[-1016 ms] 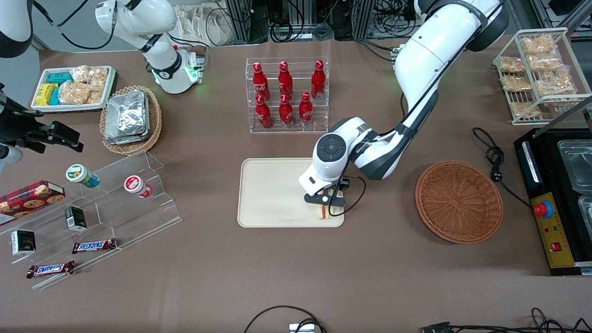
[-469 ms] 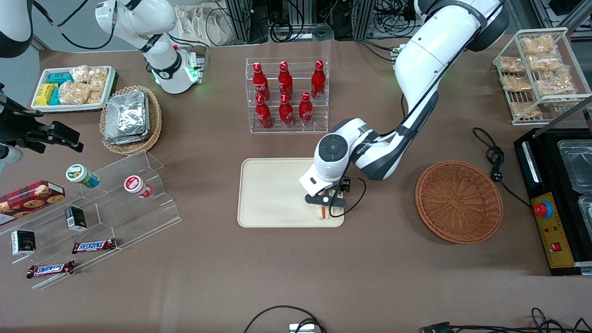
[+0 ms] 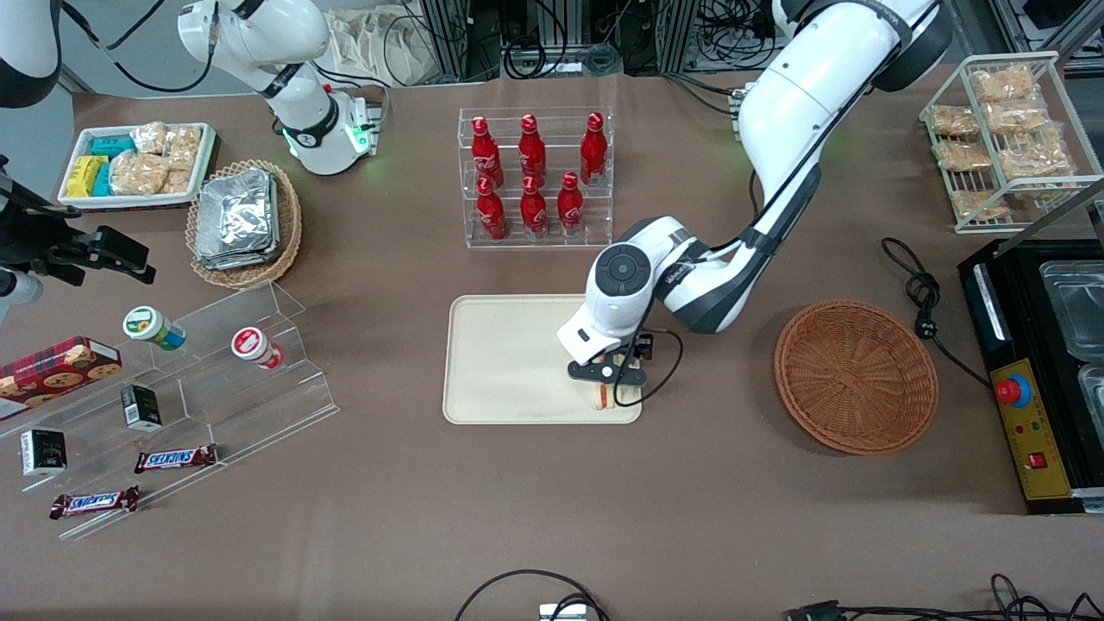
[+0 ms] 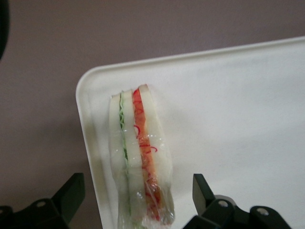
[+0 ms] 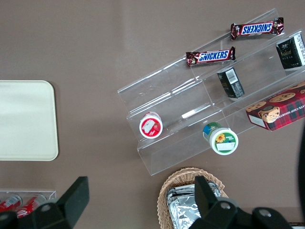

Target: Place sandwich from basket to tray

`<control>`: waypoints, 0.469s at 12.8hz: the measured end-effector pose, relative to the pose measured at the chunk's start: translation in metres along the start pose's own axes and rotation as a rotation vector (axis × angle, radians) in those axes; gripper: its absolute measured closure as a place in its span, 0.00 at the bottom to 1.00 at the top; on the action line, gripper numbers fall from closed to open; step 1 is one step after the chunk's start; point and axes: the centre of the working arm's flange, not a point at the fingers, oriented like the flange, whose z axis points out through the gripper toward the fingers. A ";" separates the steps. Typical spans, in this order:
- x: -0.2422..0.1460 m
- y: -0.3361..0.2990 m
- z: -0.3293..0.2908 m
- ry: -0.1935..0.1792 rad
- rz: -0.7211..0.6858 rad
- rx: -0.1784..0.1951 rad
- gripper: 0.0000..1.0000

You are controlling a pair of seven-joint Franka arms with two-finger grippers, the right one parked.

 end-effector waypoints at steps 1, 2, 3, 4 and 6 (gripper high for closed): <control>0.004 -0.002 -0.020 0.024 -0.018 -0.012 0.00; 0.010 -0.008 -0.044 0.043 -0.049 -0.034 0.00; 0.018 -0.021 -0.069 0.065 -0.087 -0.049 0.00; 0.026 -0.042 -0.093 0.082 -0.118 -0.050 0.00; 0.039 -0.097 -0.130 0.072 -0.157 -0.044 0.00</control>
